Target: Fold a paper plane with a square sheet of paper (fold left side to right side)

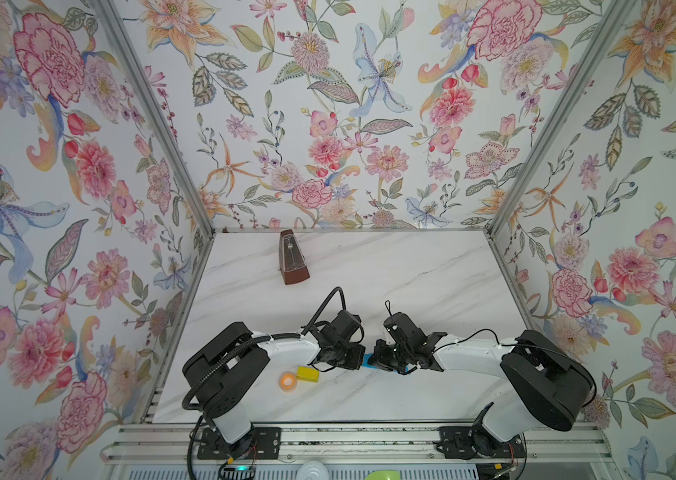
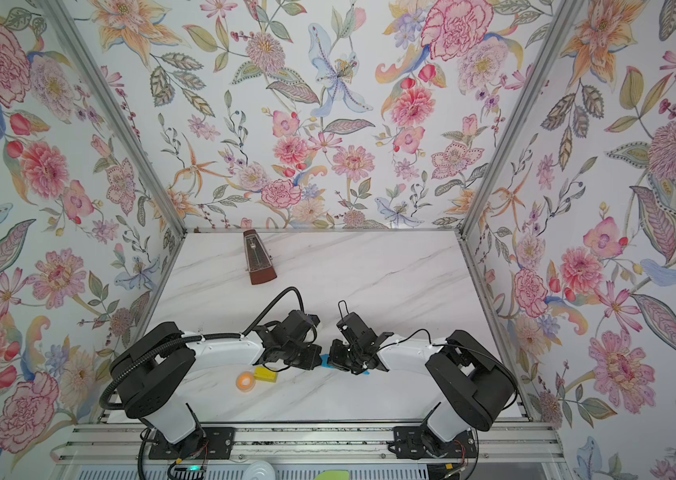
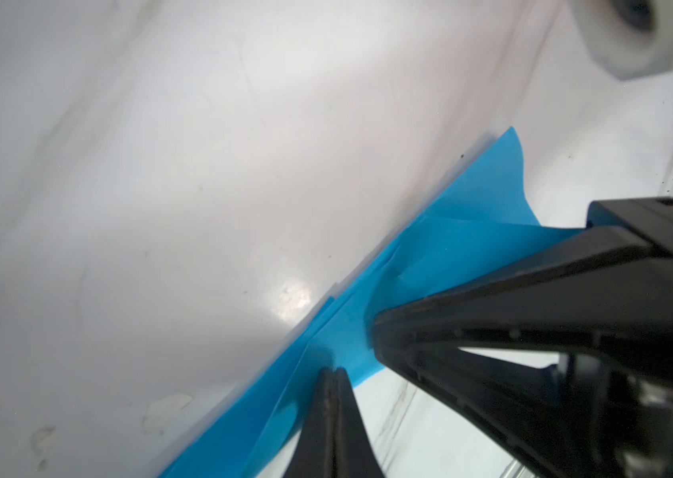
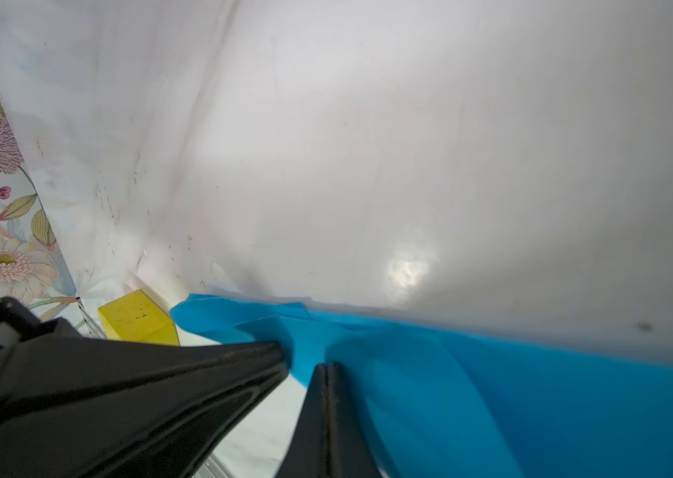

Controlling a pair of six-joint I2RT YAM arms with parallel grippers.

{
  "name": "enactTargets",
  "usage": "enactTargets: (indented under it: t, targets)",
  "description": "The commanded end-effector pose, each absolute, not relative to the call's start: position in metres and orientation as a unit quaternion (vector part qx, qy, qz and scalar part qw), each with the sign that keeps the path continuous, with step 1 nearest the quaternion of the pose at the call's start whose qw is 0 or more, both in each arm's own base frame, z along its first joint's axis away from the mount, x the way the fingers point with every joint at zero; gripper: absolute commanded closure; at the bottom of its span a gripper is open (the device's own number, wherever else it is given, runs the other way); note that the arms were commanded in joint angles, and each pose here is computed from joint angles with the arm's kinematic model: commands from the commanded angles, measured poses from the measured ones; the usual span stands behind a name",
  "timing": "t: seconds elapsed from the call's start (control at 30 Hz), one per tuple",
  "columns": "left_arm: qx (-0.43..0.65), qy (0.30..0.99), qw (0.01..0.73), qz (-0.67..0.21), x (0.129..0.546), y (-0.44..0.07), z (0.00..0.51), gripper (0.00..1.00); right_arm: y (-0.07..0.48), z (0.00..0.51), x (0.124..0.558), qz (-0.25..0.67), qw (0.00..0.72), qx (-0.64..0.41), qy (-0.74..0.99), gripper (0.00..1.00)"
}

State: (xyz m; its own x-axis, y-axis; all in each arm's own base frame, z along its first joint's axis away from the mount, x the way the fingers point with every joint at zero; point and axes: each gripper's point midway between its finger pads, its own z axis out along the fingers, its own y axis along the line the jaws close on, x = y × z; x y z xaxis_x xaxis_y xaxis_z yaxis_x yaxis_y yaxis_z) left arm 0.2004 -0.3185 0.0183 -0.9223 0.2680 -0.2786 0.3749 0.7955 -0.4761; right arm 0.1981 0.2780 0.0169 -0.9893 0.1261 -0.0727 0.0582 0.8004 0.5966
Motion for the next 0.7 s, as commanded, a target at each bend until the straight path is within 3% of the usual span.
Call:
enactTargets:
  t: [0.0, 0.67]
  targets:
    - [0.158, 0.958, 0.087, -0.222, 0.191, -0.290, 0.001, 0.96, 0.236, -0.028, 0.173, 0.212, 0.015, 0.078, 0.974, 0.96]
    - [0.082, 0.975, 0.080, -0.190, 0.194, -0.199, -0.011, 0.98, 0.233, -0.028, 0.173, 0.208, 0.013, 0.077, 0.975, 0.96]
